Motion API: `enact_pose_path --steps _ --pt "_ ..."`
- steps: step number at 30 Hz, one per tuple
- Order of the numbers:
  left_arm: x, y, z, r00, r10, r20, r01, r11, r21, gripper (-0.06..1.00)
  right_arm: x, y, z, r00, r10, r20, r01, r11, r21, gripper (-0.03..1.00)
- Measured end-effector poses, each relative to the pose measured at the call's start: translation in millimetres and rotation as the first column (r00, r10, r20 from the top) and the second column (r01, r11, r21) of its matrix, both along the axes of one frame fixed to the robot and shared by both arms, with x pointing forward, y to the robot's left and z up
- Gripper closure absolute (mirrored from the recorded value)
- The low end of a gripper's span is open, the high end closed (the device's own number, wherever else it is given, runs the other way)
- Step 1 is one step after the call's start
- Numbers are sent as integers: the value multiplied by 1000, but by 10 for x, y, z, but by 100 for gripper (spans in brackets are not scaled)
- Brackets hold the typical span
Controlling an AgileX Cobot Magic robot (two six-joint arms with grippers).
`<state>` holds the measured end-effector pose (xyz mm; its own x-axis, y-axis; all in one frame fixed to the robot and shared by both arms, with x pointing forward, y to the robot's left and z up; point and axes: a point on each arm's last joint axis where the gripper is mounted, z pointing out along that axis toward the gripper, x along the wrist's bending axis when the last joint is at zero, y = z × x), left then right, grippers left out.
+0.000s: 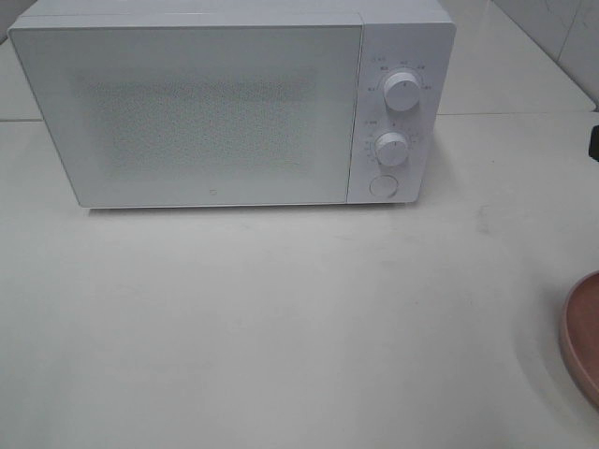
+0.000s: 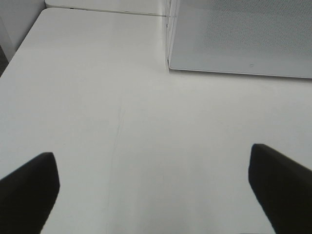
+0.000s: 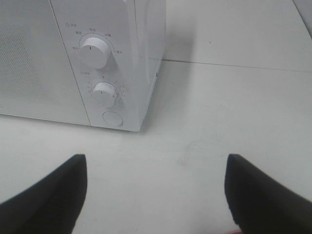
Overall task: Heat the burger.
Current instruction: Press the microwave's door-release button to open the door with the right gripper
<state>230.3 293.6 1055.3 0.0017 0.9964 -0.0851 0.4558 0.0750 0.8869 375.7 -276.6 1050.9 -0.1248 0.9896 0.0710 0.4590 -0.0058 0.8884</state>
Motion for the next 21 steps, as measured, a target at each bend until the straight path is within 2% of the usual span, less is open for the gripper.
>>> enact_pose_path --steps 21 --pt "0 0 0 1000 0 0 0 1000 0 -3 622 94 -244 998 -24 57 22 999 50 22"
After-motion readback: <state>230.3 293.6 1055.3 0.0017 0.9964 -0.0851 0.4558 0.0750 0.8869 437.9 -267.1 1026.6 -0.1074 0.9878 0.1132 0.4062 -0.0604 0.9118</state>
